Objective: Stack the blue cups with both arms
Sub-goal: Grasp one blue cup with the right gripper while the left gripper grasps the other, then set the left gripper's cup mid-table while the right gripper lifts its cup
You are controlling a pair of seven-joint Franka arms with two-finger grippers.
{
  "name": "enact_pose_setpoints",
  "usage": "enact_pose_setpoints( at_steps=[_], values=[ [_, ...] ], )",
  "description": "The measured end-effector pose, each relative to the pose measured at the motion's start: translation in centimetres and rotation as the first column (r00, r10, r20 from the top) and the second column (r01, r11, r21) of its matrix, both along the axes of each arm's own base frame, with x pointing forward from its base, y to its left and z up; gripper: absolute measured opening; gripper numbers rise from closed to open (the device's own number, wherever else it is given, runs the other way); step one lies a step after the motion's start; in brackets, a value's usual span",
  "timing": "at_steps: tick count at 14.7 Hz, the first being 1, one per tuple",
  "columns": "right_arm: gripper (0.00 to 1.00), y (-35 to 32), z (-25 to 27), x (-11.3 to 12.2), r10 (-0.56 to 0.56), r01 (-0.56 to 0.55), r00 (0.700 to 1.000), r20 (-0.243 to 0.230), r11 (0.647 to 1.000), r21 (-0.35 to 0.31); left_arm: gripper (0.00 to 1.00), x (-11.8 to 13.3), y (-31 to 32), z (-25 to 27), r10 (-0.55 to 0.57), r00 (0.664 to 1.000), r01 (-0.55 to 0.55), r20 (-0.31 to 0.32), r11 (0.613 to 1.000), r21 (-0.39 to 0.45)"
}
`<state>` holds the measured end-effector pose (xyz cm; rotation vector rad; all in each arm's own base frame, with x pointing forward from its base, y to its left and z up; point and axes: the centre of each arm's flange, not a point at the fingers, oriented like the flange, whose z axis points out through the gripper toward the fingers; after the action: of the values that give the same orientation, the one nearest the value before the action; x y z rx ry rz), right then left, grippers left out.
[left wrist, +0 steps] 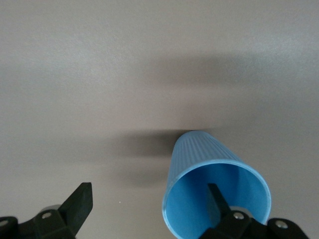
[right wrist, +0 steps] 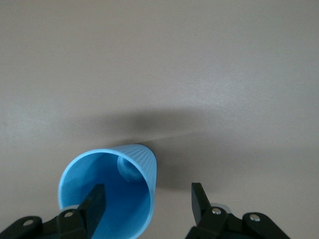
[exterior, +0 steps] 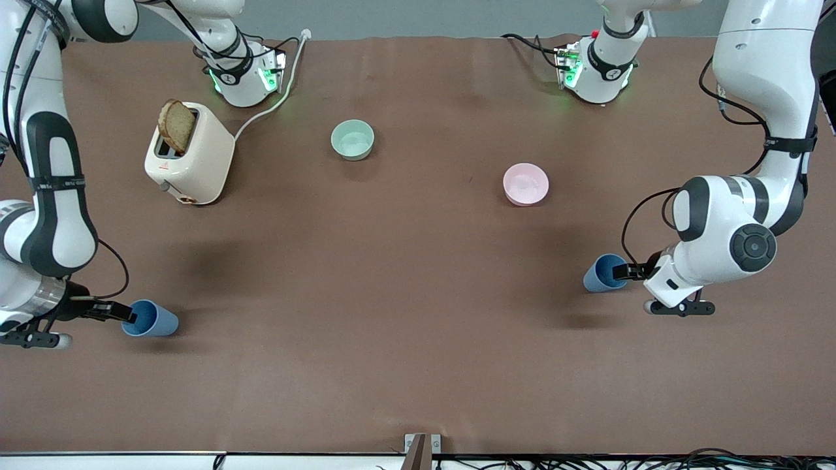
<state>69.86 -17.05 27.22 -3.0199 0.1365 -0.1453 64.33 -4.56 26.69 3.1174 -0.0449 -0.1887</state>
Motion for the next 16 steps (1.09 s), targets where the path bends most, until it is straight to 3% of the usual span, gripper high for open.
enact_pose_setpoints(
  at_steps=[3,9,12,16],
  values=[
    [0.67,0.0,-1.1,0.0,0.001,-0.001,1.000,-0.002,1.000,0.000,0.98,-0.1,-0.1,-0.8,-0.002,1.000,0.002,-0.012,1.000,0.000],
    [0.06,-0.2,-2.0,0.3,-0.001,0.001,1.000,0.013,1.000,-0.010,0.37,-0.1,-0.1,-1.5,0.000,1.000,0.000,-0.021,1.000,0.001],
    [0.05,-0.4,-1.1,0.6,-0.002,0.002,1.000,0.029,1.000,-0.014,0.09,0.0,-0.3,-1.2,-0.001,1.000,0.001,-0.016,1.000,-0.002],
    [0.05,0.0,6.4,1.3,0.027,-0.025,0.997,0.079,0.999,-0.032,0.06,1.2,-0.5,1.0,-0.006,1.000,0.007,0.019,1.000,-0.004]
  ],
)
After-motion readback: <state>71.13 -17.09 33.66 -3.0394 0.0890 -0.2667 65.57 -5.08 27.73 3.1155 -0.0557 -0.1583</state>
